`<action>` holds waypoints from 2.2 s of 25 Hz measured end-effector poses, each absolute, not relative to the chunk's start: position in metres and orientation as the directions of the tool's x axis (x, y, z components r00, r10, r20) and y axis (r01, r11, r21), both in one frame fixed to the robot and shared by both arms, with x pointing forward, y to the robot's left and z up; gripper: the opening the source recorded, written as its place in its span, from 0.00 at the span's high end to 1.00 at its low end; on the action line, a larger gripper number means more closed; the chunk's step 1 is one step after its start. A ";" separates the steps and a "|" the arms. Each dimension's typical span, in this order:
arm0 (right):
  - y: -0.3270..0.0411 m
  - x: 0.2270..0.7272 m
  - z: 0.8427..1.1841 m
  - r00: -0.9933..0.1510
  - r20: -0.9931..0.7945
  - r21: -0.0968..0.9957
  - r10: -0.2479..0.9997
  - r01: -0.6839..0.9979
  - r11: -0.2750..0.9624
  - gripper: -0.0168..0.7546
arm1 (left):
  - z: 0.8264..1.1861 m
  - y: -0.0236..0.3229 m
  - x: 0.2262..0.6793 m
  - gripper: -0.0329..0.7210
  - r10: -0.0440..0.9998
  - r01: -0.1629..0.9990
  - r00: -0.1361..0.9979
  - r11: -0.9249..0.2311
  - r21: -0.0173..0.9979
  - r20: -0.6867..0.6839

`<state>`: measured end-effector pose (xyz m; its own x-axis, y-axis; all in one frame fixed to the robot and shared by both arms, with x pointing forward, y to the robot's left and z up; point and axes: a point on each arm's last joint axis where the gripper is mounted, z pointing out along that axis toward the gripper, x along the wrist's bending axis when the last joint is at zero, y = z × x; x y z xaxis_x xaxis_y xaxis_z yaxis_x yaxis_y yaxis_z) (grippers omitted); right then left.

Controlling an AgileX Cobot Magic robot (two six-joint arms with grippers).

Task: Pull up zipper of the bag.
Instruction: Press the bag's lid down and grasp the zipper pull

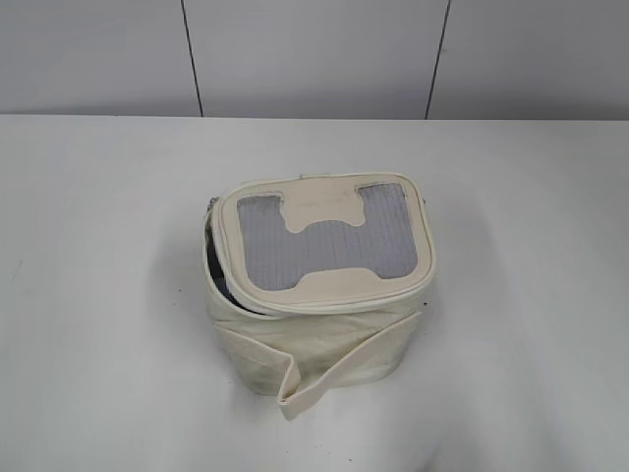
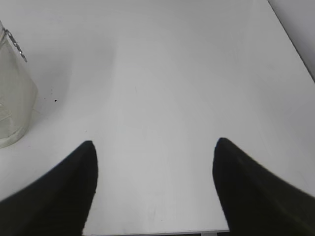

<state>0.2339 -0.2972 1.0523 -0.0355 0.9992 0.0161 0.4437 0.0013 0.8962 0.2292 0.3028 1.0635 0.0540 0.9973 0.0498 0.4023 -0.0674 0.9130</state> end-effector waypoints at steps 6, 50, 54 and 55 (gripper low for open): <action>-0.297 0.234 1.052 -0.035 0.016 0.896 0.999 0.444 0.001 0.24 | 1.063 0.303 0.229 0.64 0.997 0.402 0.054 -0.067 0.913 0.050; -0.297 0.233 1.056 -0.040 0.023 0.904 0.999 0.427 -0.004 0.24 | 1.064 0.303 0.234 0.64 0.991 0.421 0.124 -0.098 0.902 0.049; -0.295 0.243 1.063 -0.052 0.027 0.892 0.998 0.451 -0.001 0.24 | 1.070 0.302 0.245 0.64 0.987 0.441 0.152 -0.112 0.891 0.049; -0.294 0.248 1.064 -0.062 0.027 0.884 0.998 0.467 0.005 0.24 | 1.074 0.301 0.248 0.64 0.987 0.429 0.153 -0.110 0.896 0.047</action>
